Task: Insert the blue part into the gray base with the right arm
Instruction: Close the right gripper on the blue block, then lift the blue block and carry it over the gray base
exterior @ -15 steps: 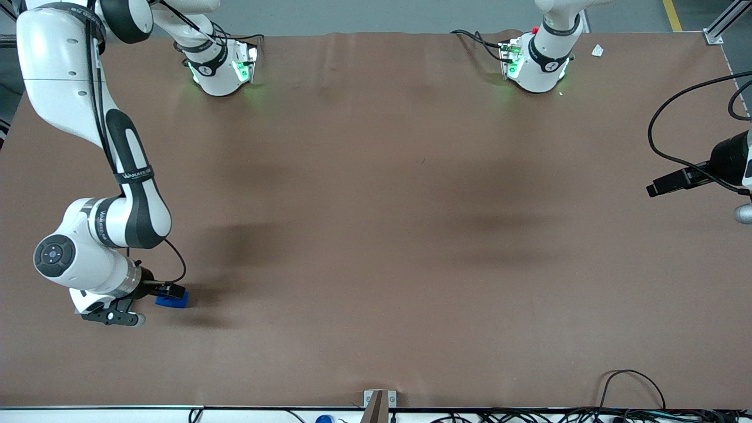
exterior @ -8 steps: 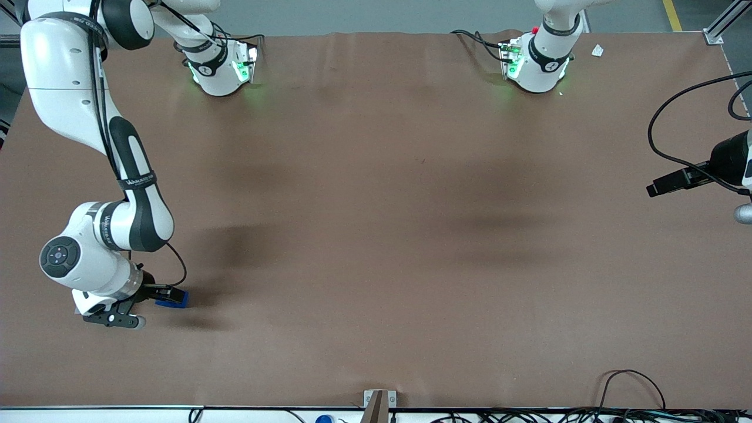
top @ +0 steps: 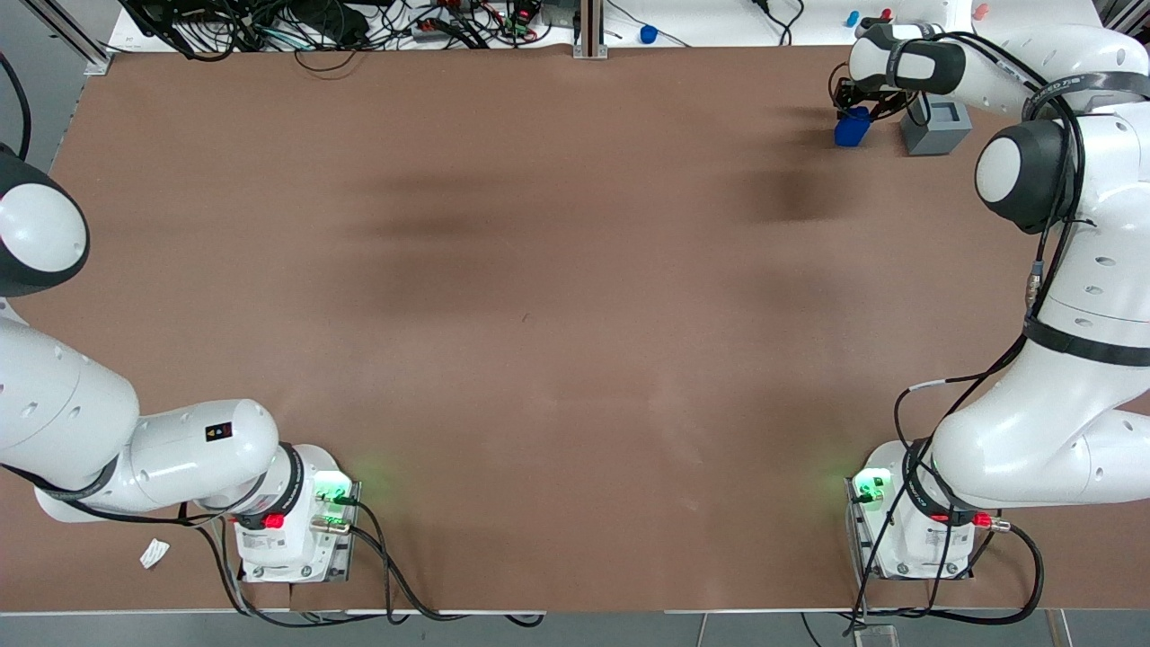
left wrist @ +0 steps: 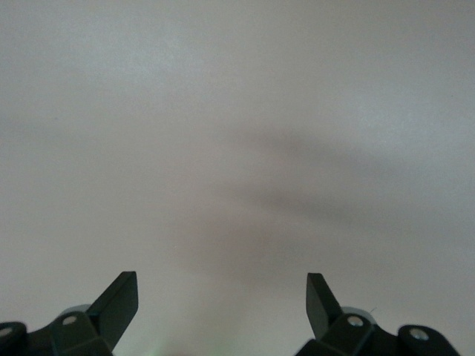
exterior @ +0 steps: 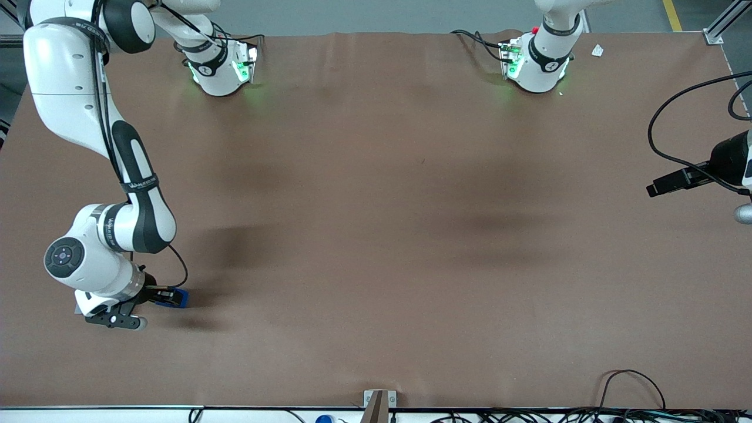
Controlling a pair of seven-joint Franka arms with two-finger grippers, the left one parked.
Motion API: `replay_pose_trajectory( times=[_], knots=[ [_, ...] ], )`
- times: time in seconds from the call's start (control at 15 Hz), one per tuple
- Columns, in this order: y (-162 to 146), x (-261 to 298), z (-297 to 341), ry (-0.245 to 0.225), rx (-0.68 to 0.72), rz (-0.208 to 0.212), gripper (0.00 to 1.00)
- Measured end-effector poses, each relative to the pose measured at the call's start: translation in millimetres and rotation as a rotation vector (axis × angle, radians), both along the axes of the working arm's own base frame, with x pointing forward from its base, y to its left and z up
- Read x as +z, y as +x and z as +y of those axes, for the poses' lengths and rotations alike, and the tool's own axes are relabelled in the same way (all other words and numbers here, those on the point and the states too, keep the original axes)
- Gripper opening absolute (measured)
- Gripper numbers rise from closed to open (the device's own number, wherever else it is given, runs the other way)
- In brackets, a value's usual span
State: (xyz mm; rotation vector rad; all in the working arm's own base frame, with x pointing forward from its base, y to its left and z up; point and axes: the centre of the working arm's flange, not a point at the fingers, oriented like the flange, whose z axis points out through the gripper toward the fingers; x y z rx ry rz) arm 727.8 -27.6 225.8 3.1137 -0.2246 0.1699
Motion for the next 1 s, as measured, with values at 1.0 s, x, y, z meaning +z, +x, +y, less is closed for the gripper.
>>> replay_pose_trajectory(
  times=[1.0],
  knots=[
    [5,88,-11,-0.003,0.076,0.095,0.51]
  ],
)
